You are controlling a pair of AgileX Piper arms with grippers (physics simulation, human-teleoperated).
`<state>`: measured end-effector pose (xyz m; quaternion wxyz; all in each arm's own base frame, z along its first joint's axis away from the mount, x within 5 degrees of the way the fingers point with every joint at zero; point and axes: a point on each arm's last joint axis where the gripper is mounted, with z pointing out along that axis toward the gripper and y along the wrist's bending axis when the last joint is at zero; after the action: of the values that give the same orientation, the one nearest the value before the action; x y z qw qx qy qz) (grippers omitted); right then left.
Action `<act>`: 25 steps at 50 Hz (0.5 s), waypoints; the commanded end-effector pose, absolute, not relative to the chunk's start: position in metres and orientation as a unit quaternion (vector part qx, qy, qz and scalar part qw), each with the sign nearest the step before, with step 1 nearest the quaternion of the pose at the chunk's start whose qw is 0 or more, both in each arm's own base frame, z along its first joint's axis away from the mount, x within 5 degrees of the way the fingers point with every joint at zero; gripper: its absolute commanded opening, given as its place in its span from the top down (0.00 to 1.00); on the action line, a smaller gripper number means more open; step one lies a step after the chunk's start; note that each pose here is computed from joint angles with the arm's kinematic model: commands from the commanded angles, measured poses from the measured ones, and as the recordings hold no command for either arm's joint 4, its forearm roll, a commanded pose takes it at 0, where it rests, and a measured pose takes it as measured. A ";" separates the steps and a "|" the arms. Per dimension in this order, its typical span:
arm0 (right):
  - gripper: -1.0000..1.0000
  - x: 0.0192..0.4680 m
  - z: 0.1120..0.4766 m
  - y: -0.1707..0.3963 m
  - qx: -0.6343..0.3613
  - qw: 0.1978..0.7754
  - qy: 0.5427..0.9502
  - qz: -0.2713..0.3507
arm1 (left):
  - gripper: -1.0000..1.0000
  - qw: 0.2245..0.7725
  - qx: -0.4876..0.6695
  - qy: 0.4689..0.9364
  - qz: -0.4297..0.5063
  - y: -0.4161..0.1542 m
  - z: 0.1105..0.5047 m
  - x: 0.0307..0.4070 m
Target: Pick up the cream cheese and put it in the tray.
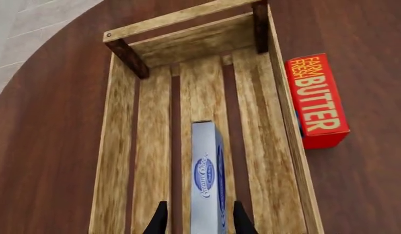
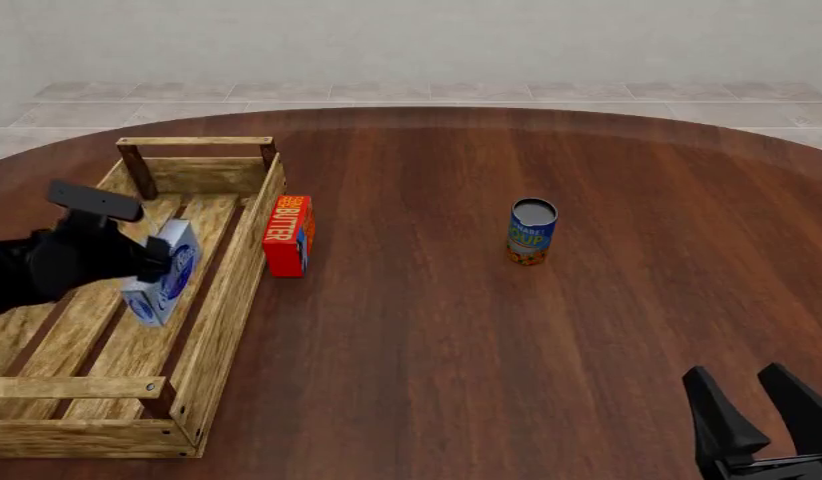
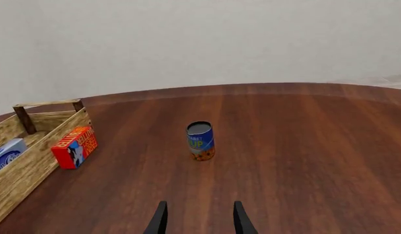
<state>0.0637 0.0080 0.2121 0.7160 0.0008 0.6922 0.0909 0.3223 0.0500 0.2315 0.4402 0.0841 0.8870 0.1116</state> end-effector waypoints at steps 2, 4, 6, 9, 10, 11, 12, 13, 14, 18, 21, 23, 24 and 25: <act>0.00 0.064 0.212 0.008 0.001 0.716 0.692 0.091 | 0.00 0.465 0.087 0.874 0.111 0.042 0.254 0.307; 0.00 0.063 0.212 0.008 0.001 0.716 0.692 0.091 | 0.00 0.475 0.079 0.869 0.111 0.043 0.259 0.303; 0.00 0.063 0.212 0.008 0.002 0.717 0.691 0.091 | 0.00 0.487 0.067 0.864 0.107 0.042 0.263 0.299; 0.00 0.063 0.212 0.008 0.003 0.718 0.691 0.090 | 0.00 0.503 0.060 0.856 0.106 0.040 0.269 0.291; 0.00 0.063 0.212 0.008 0.003 0.718 0.691 0.090 | 0.00 0.503 0.060 0.856 0.106 0.040 0.269 0.291; 0.00 0.063 0.212 0.008 0.003 0.717 0.691 0.090 | 0.00 0.514 0.048 0.851 0.096 0.037 0.276 0.285; 0.00 0.063 0.212 0.008 0.004 0.718 0.691 0.090 | 0.00 0.521 0.051 0.847 0.096 0.034 0.279 0.279; 0.00 0.063 0.212 0.007 0.004 0.718 0.691 0.090 | 0.00 0.530 0.054 0.841 0.095 0.031 0.284 0.273; 0.00 0.063 0.212 0.007 0.005 0.718 0.691 0.090 | 0.00 0.539 0.052 0.836 0.092 0.029 0.290 0.268; 0.00 0.063 0.212 0.007 0.004 0.717 0.691 0.089 | 0.00 0.559 0.049 0.822 0.095 0.028 0.303 0.253; 0.00 0.063 0.212 0.007 0.005 0.717 0.692 0.088 | 0.00 0.576 0.046 0.812 0.086 0.022 0.312 0.239; 0.00 0.063 0.212 0.007 0.006 0.717 0.691 0.087 | 0.00 0.582 0.048 0.808 0.077 0.016 0.314 0.230; 0.00 0.063 0.212 0.007 0.006 0.717 0.691 0.087 | 0.00 0.586 0.048 0.806 0.075 0.015 0.315 0.226; 0.00 0.063 0.212 0.007 0.006 0.717 0.692 0.087 | 0.00 0.590 0.048 0.802 0.075 0.015 0.315 0.221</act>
<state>0.0633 0.0074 0.2122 0.7171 0.0043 0.6913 0.0889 0.2595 0.0270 0.2968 0.5462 0.0538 0.8308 0.0928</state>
